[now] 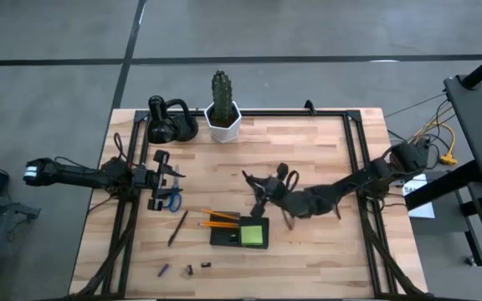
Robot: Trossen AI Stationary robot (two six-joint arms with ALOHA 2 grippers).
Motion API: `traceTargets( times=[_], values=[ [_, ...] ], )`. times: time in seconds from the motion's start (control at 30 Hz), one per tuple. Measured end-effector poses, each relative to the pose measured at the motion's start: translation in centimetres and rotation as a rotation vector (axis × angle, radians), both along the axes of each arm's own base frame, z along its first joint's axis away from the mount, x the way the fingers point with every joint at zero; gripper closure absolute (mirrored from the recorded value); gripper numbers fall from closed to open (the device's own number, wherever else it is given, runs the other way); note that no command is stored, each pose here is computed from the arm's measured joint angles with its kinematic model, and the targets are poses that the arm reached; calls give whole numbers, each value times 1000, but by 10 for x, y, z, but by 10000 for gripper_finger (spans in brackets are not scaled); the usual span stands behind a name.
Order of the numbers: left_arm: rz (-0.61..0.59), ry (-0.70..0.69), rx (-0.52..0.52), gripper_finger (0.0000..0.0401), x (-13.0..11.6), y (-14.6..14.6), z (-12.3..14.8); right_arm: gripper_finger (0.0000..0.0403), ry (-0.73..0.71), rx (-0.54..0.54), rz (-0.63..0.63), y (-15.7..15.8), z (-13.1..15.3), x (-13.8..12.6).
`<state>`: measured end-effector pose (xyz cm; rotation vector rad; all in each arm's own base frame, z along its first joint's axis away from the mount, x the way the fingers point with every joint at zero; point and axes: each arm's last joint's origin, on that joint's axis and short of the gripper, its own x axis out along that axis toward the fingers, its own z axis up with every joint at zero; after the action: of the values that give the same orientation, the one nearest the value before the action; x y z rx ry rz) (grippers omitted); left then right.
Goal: Pick and place office supplies into organizer
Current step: Put the right black ballpen into the desk organizer
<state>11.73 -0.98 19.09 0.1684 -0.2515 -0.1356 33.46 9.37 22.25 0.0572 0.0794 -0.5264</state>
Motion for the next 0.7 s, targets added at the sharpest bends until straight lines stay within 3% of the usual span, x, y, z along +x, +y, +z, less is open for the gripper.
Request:
traceTargets(
  times=[0.13, 0.33, 0.57, 0.7],
  values=[
    [0, -3, 0, 232, 0, 0, 0, 388, -163, 11, 182, -5, -4, -11],
    [0, -9, -1, 232, -1, 0, 1, 388, -189, 40, 288, -16, -13, -14],
    [0, -11, -1, 232, -1, 0, 1, 388, -203, 21, 437, -9, -10, 4],
    [1, -12, 0, 232, -1, 0, 1, 388, -188, -16, 443, -3, -14, 21]
  ],
)
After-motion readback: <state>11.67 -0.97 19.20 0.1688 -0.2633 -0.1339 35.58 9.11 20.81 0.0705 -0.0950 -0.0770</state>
